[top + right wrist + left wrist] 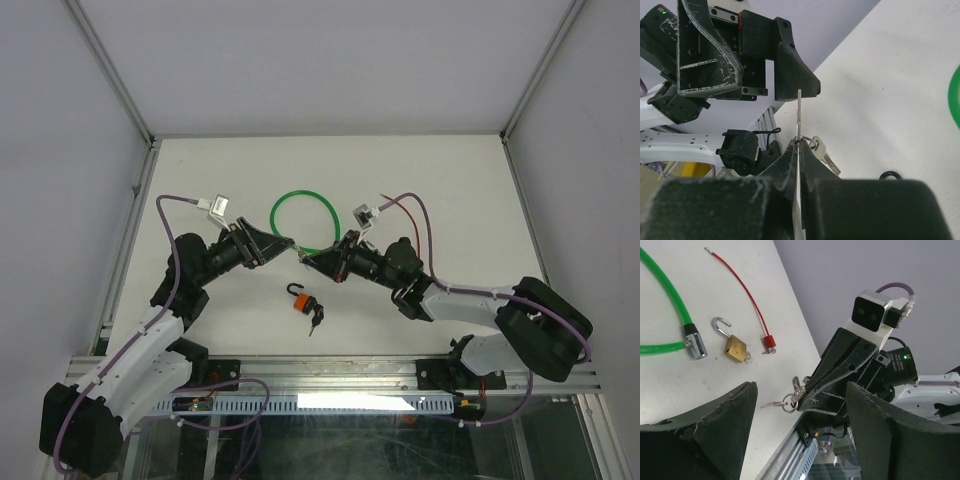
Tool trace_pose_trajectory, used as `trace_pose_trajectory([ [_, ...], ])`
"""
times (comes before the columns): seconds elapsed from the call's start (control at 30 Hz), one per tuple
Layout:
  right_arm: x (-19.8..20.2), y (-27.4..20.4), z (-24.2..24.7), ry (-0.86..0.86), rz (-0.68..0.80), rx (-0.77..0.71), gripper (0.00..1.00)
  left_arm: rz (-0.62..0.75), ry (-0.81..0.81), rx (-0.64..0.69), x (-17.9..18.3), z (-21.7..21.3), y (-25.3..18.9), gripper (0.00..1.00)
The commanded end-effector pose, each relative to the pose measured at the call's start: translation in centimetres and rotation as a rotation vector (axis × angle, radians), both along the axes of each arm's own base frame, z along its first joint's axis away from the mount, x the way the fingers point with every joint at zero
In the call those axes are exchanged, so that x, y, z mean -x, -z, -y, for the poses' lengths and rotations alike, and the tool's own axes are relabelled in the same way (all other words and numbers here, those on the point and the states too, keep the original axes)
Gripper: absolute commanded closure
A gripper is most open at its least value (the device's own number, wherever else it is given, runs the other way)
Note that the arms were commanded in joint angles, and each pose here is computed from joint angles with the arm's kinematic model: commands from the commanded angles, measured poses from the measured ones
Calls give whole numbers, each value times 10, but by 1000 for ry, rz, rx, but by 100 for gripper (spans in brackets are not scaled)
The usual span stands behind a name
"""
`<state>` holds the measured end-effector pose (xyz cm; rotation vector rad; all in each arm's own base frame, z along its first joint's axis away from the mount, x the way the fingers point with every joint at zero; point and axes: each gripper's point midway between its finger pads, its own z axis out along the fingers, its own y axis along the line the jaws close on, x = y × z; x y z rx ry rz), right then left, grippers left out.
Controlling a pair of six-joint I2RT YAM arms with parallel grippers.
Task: Unlock with the key
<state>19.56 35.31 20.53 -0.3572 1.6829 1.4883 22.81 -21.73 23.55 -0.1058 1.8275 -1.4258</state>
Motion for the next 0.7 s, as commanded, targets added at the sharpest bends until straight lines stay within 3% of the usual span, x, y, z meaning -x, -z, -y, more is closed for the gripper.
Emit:
trace_pose_trajectory([
  [0.0,8,-50,-10,-55,98,-157,100,147,43,78,10,6,-37,30],
  [0.17,15,-58,-14,-94,107,-200,100,153,53,90,10,9,-38,44],
  [0.43,18,-63,-17,-109,110,-229,100,172,91,113,17,19,-42,57],
  [0.67,20,-64,-19,-124,123,-229,100,196,110,121,21,25,-45,88],
])
